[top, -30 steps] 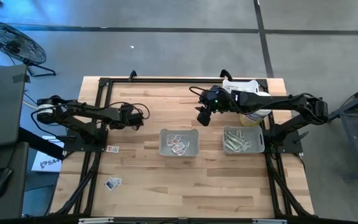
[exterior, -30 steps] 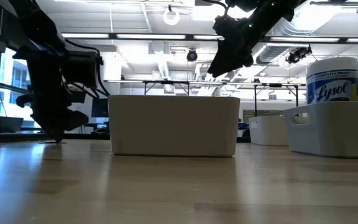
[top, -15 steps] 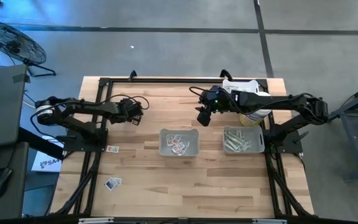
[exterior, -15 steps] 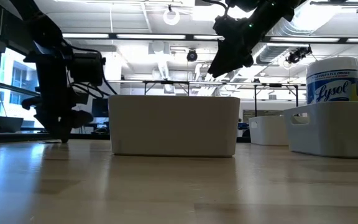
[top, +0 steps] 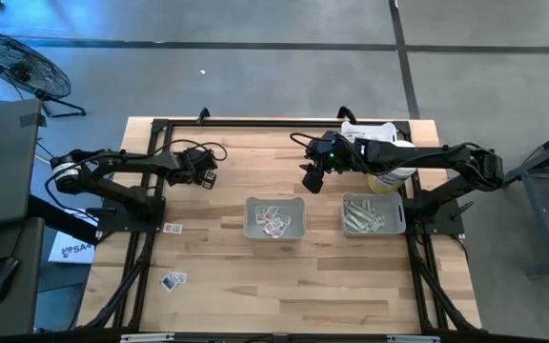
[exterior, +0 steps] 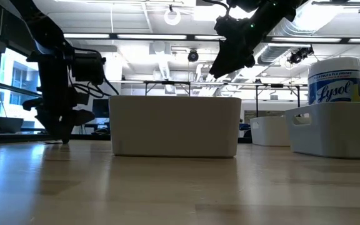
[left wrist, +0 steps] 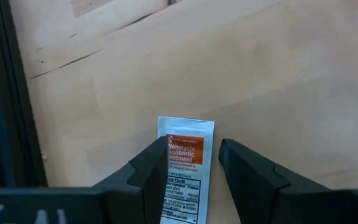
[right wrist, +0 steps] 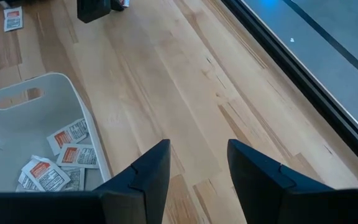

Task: Pick & Place First Aid Supplies
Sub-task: Put the orange pad into the left gray bin

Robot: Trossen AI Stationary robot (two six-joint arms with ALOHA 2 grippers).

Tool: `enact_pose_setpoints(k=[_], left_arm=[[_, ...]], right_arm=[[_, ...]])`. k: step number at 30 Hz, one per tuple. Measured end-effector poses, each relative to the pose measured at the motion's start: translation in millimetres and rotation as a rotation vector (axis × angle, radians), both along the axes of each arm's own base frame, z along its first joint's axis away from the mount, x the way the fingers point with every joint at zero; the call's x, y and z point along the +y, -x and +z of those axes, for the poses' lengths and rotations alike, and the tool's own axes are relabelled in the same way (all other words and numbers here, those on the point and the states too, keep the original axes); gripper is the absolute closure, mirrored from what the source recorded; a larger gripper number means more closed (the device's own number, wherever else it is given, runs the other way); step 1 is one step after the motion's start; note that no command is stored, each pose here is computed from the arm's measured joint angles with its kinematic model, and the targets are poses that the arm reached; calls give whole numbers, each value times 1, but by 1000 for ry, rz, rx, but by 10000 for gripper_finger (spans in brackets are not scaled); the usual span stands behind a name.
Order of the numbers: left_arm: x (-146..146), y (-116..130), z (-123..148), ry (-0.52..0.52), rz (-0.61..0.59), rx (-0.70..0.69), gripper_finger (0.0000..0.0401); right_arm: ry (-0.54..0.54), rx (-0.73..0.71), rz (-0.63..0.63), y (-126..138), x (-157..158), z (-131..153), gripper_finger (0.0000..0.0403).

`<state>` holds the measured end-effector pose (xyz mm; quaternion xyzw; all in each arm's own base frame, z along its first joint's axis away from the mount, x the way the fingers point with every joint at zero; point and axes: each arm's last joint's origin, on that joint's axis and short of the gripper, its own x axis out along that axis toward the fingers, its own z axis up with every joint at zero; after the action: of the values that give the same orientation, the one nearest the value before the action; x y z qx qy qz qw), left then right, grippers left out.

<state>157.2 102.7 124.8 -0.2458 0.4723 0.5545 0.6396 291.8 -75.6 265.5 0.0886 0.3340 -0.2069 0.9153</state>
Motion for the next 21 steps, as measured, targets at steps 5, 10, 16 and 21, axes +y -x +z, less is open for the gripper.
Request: enact_pose_setpoints(k=[5, 10, 16, 21], left_arm=[[0, 1, 0, -12, -17, 26, 272], [0, 2, -2, -21, -18, 58, 312], [1, 1, -10, 4, 3, 92, 345], [1, 0, -15, 4, 26, 110, 371]], right_arm=[[0, 0, 0, 0, 0, 0, 249], [0, 0, 0, 0, 0, 0, 249], [-1, 0, 0, 0, 0, 0, 249], [-1, -1, 3, 0, 1, 0, 249]])
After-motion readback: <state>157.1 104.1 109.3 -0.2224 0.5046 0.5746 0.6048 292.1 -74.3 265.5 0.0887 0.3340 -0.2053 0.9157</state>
